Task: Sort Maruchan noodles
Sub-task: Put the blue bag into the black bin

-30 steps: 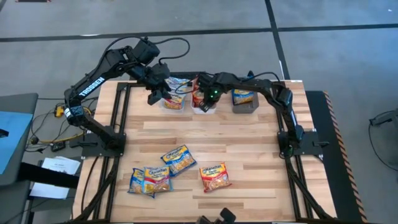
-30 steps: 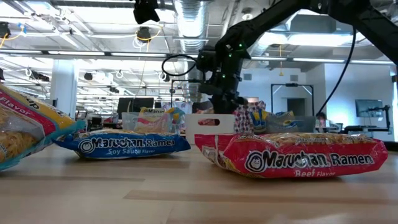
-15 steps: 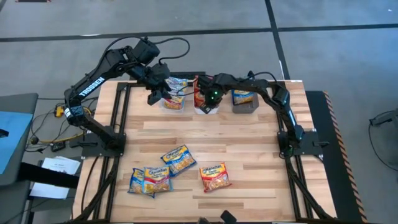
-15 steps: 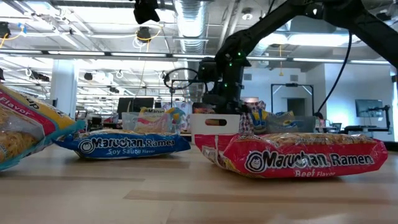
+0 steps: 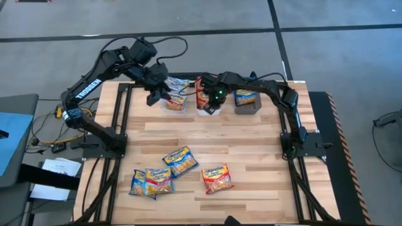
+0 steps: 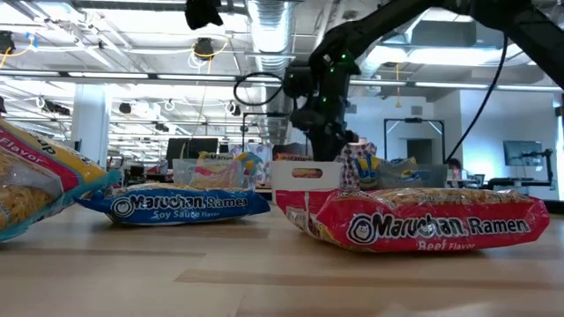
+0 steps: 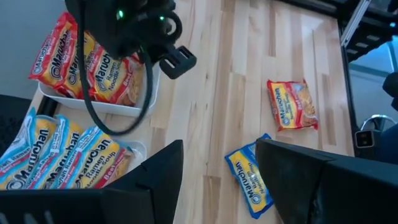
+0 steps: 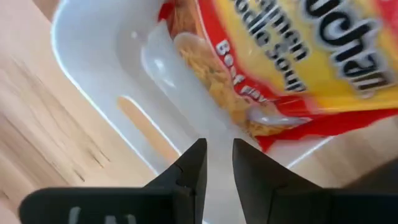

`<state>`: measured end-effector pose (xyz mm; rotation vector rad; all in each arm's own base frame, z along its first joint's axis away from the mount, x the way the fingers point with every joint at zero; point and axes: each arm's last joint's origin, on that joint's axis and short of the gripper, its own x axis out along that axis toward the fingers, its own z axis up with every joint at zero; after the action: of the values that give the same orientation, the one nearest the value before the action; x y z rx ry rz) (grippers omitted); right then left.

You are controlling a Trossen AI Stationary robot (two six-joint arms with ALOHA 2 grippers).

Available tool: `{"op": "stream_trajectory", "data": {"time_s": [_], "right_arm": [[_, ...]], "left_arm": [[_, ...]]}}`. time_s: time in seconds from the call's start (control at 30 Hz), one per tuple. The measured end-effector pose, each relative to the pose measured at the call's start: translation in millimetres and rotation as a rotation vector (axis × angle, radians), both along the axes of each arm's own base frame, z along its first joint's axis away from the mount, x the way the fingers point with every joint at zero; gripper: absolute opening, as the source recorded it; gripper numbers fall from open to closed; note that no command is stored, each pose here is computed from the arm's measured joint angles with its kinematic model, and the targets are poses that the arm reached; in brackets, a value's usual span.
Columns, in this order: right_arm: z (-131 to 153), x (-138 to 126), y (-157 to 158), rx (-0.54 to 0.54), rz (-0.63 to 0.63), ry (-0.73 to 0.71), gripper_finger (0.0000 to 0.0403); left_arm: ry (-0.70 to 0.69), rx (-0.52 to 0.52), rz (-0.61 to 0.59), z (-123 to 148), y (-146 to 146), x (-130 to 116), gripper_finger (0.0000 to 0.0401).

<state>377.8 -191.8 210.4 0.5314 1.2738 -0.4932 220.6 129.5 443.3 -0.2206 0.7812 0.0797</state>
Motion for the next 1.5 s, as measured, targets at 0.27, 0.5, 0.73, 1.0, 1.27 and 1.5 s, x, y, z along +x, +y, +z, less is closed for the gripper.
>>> {"op": "stream_trajectory", "data": {"time_s": [0.27, 0.5, 0.73, 1.0, 1.27, 1.5], "right_arm": [[47.4, -16.0, 10.6, -0.036, 0.025, -0.083, 0.0102], [90.2, -34.7, 27.2, -0.044, 0.004, -0.166, 0.0102], [126.4, -51.4, 51.3, -0.058, -0.004, -0.246, 0.0102], [157.6, -63.0, 87.7, -0.034, -0.032, -0.349, 0.0102], [162.3, -60.1, 139.7, 0.073, -0.01, -0.337, 0.0102], [148.0, -70.4, 196.2, 0.142, 0.072, -0.111, 0.0102]], "left_arm": [[-0.081, -0.01, 0.094, 25.9, -25.2, -40.2, 0.0188], [-0.054, -0.092, 0.201, 31.7, -42.5, -68.0, 0.0188], [0.046, -0.174, 0.274, 24.8, -46.0, -74.7, 0.0188], [0.134, -0.233, 0.293, 16.0, -42.0, -68.2, 0.0188], [0.175, -0.237, 0.274, 9.9, -35.8, -58.5, 0.0188], [0.138, -0.243, 0.16, 14.9, -51.0, -61.8, 0.0188]]}}
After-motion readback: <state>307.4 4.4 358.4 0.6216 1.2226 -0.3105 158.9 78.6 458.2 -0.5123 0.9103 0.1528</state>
